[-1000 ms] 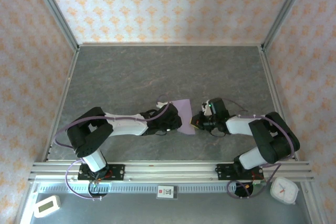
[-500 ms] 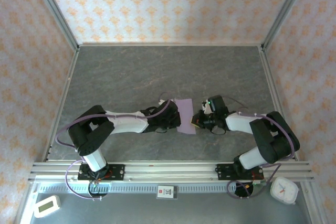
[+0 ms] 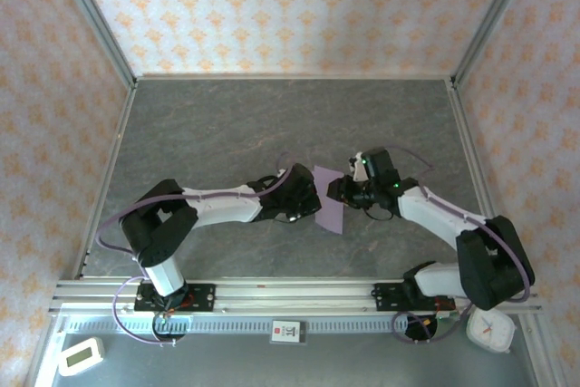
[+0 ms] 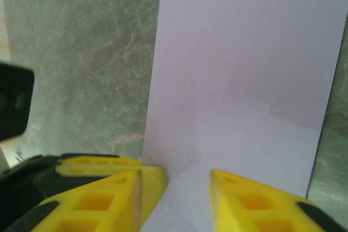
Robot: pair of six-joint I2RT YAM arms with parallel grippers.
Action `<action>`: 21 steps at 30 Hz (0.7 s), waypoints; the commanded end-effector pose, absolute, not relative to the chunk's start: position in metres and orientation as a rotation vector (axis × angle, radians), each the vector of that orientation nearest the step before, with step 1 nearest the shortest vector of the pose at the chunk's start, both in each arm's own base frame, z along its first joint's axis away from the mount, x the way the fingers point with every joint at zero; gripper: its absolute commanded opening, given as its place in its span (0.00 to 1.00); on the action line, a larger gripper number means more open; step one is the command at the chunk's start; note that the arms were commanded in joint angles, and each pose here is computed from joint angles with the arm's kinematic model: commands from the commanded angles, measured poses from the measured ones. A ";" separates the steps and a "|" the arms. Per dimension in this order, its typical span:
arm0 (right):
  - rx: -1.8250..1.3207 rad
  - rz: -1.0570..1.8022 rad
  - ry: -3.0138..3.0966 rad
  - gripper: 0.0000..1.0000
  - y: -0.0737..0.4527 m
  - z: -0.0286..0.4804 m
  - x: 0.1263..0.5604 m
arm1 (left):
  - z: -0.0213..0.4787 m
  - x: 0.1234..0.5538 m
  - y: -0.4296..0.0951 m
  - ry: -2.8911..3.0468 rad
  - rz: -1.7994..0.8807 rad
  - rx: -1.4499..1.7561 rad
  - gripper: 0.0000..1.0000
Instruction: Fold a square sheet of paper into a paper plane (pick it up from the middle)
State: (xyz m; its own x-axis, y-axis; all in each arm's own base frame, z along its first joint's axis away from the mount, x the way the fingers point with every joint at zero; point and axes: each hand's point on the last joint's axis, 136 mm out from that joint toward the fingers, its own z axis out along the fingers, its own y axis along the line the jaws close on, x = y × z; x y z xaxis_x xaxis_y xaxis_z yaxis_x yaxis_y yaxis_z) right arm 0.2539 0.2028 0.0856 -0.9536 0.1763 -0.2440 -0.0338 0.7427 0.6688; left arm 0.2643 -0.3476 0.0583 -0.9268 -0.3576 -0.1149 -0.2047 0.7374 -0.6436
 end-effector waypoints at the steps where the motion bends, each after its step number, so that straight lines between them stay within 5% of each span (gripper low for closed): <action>1: 0.034 0.923 2.701 0.44 0.197 0.076 0.236 | 0.044 0.256 -0.346 2.791 -0.961 -0.653 0.00; 13: -0.199 0.837 2.702 0.58 0.213 0.071 0.203 | 0.035 0.249 -0.349 2.838 -1.018 -0.819 0.00; 21: -0.294 0.836 2.722 0.59 0.227 0.067 0.188 | 0.026 0.246 -0.336 2.826 -1.005 -0.911 0.00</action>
State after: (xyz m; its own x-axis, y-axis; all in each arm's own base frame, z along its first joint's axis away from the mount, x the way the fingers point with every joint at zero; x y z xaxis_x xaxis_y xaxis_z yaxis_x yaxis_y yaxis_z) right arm 0.2045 0.2243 0.0752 -0.9364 -0.0501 -0.3473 -0.2394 0.8149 0.5279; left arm 0.2396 -0.3424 0.0281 -0.8650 -0.4767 0.1568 -0.4714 0.6648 -0.5794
